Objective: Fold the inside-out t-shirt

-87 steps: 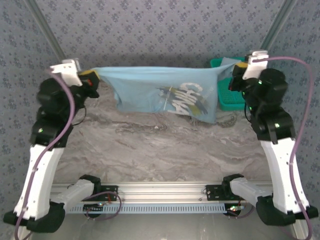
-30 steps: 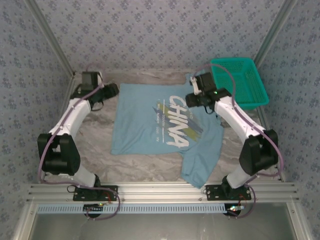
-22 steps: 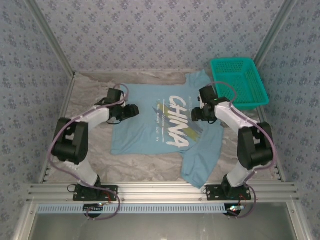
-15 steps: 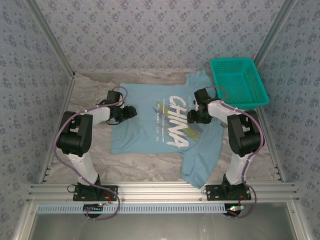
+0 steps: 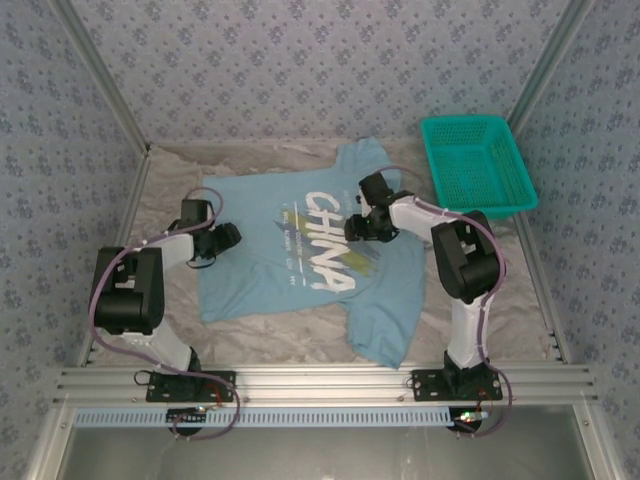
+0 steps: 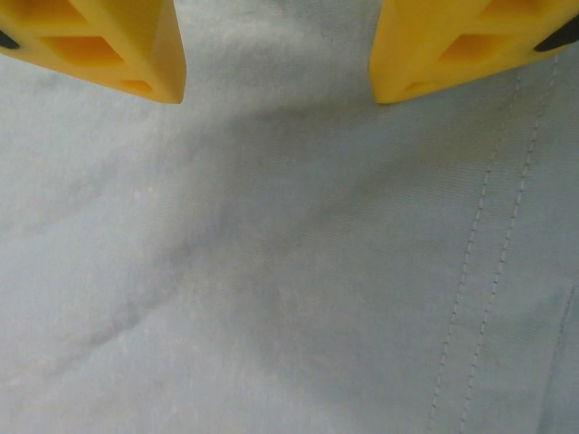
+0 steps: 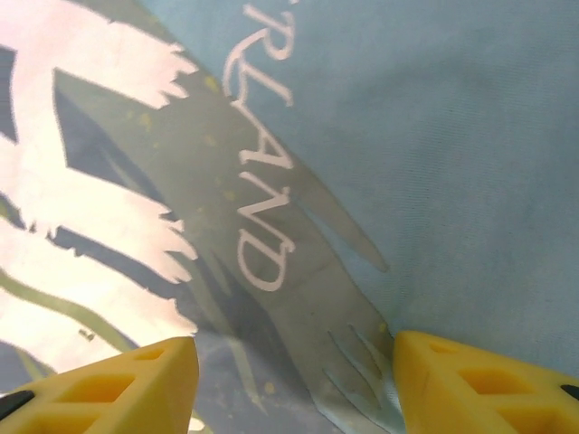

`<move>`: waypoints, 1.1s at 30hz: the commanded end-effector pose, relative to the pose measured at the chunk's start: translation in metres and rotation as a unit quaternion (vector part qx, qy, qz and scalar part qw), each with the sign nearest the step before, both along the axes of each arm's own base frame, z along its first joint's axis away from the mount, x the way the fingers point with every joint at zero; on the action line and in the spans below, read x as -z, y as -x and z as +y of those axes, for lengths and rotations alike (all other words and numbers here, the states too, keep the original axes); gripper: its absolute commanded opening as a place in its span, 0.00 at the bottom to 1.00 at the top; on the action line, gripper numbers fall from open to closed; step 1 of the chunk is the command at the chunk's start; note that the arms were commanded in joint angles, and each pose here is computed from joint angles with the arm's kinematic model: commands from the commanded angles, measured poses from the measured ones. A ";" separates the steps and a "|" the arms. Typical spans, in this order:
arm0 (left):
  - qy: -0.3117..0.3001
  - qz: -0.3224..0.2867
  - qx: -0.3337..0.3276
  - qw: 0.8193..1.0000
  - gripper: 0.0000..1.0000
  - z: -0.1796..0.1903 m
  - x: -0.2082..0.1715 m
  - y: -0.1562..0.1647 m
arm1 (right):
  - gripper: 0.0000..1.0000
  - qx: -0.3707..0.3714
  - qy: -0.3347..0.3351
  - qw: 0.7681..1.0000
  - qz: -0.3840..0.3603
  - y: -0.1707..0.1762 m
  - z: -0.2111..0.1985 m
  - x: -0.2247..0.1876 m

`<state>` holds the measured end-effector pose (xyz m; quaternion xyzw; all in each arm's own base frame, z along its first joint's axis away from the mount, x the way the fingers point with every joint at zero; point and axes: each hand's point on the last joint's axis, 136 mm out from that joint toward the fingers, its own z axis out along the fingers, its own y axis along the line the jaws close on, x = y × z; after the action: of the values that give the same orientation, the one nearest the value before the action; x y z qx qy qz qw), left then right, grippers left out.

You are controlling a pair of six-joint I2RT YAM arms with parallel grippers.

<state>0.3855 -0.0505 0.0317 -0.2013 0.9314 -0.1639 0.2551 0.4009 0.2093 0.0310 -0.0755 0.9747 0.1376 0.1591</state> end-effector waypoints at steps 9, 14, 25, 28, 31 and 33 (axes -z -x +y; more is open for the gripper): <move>0.020 -0.044 0.014 0.999 0.61 -0.010 -0.046 -0.027 | 0.70 0.101 -0.032 0.985 -0.139 -0.077 -0.065 -0.076; 0.026 -0.049 0.027 0.998 0.62 -0.018 -0.053 -0.028 | 0.70 0.138 -0.055 0.975 -0.165 -0.129 -0.077 -0.064; 0.004 -0.041 0.030 0.999 0.62 -0.016 -0.047 -0.022 | 0.65 0.204 -0.047 0.970 -0.122 -0.179 -0.085 -0.015; -0.014 -0.019 0.022 0.999 0.62 -0.008 -0.028 -0.016 | 0.64 0.230 -0.018 0.967 -0.107 -0.184 -0.094 -0.003; -0.021 0.002 0.016 1.000 0.62 -0.003 -0.011 -0.010 | 0.63 0.246 0.002 0.963 -0.105 -0.190 -0.100 0.003; -0.026 0.010 0.014 0.999 0.62 0.001 -0.002 -0.009 | 0.63 0.256 0.002 0.961 -0.104 -0.198 -0.103 0.003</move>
<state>0.4044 -0.0582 0.0565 -0.1817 0.9305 -0.1651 0.2717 0.5996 0.1190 0.0435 0.1298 0.9340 0.1149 0.3123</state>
